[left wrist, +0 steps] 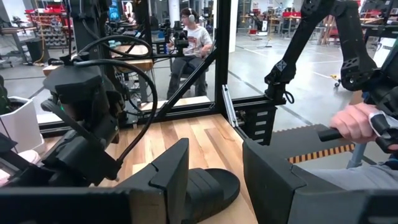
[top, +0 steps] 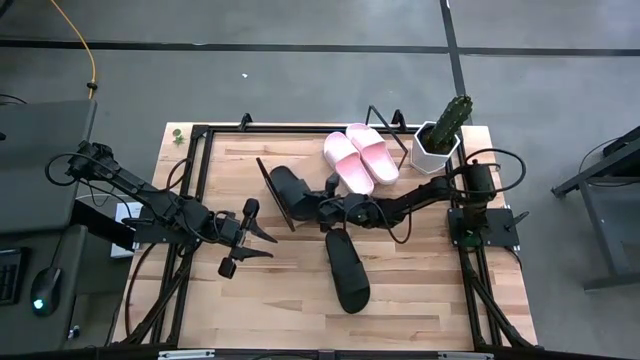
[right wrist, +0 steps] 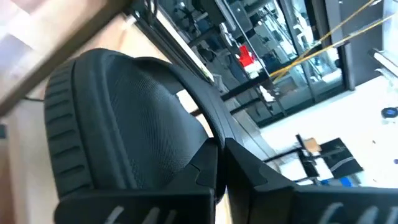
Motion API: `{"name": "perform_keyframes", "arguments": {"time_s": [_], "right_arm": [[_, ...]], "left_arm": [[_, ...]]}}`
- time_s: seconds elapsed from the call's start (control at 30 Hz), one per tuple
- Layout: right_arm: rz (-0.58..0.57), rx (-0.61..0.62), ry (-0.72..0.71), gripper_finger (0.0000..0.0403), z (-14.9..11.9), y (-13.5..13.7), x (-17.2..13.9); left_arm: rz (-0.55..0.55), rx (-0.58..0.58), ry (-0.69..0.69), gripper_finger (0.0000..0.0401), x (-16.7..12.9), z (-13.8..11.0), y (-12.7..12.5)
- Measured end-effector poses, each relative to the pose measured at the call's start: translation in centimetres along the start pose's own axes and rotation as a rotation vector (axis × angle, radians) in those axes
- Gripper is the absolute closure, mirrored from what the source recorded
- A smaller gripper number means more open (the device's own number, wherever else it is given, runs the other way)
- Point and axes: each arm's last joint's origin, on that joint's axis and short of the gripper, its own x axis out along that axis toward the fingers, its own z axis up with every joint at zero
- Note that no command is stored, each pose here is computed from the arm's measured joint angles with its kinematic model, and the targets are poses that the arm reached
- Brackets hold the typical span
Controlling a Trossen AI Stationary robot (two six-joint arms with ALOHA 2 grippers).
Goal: Pick and place slides into the shelf
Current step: Put the left black slide on the shelf
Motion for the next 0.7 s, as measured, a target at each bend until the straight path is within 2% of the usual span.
{"name": "perform_keyframes", "arguments": {"time_s": [0.7], "right_arm": [[0.011, 0.010, -0.011, 0.0403, -0.65, -0.48, 0.41]], "left_arm": [[0.000, 0.000, 0.000, 0.0267, 0.00, 0.00, 0.00]]}}
